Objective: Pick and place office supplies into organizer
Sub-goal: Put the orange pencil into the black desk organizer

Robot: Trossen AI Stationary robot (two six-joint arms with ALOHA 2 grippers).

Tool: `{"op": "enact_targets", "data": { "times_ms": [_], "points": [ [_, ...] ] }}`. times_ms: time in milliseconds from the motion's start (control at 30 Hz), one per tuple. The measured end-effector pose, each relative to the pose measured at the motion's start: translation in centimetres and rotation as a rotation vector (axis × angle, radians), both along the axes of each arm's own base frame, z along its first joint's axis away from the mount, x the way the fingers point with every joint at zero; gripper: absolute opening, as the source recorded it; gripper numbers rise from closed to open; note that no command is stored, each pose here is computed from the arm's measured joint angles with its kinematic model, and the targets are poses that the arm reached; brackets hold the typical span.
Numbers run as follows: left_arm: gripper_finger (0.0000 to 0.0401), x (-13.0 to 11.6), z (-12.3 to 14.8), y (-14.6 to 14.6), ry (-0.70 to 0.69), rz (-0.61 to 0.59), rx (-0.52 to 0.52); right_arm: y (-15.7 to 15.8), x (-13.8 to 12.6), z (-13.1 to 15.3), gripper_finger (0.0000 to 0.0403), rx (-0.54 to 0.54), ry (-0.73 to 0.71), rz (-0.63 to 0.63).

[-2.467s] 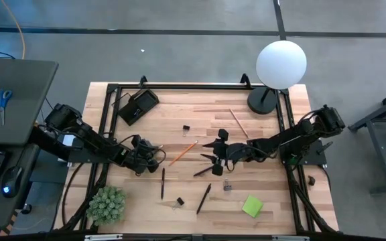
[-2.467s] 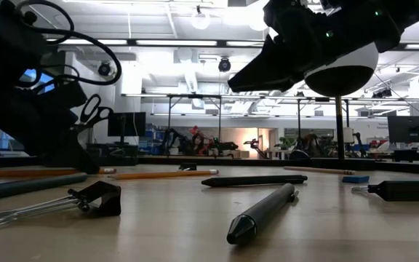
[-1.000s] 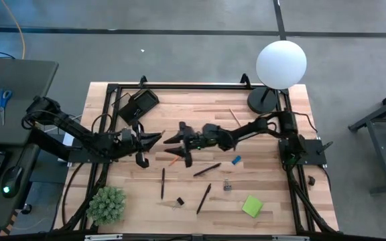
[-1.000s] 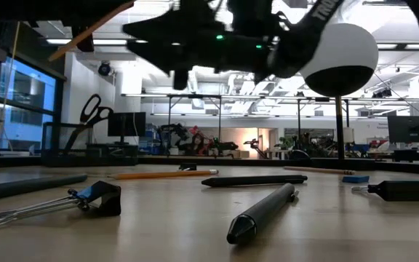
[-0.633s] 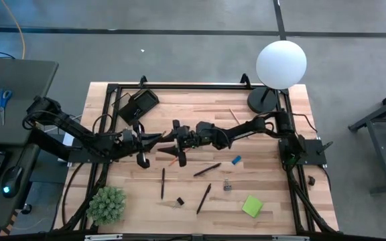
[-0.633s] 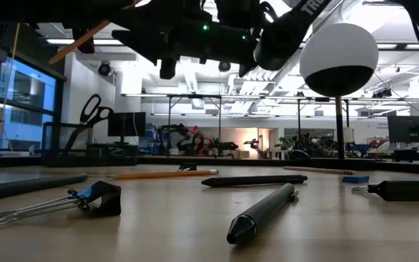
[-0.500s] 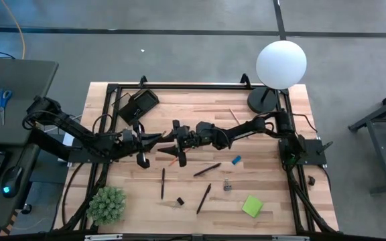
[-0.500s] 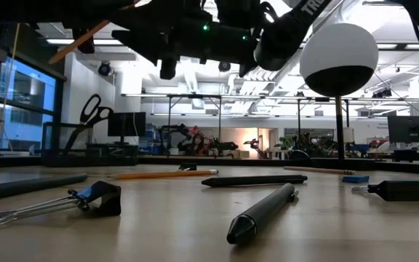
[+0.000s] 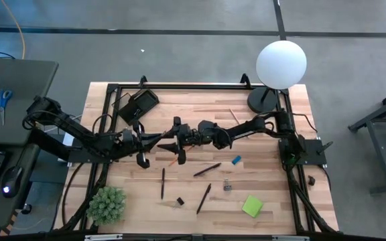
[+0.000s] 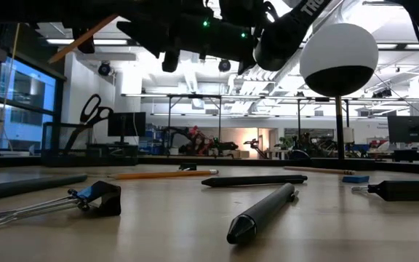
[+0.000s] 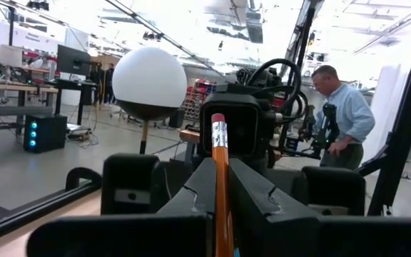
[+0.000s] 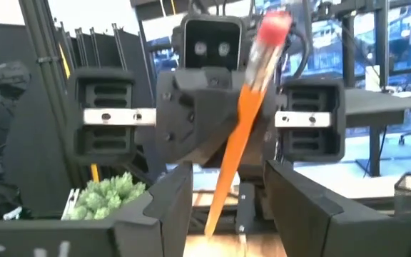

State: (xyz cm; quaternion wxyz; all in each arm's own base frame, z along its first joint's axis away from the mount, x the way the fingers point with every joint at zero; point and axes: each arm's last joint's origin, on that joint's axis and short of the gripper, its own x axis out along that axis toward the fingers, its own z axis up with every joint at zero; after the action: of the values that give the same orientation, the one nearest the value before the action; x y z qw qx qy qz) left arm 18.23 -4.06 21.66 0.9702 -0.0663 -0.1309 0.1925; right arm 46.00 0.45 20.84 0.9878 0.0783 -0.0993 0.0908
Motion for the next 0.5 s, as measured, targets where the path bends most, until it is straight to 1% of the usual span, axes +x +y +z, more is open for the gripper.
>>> {"op": "enact_targets", "data": {
  "times_ms": [500],
  "points": [
    [0.0007,-0.01,0.02,0.01,-0.002,0.001,-0.001,-0.13,0.2,0.4,0.0164,0.012,-0.009,-0.04]
  ]
}}
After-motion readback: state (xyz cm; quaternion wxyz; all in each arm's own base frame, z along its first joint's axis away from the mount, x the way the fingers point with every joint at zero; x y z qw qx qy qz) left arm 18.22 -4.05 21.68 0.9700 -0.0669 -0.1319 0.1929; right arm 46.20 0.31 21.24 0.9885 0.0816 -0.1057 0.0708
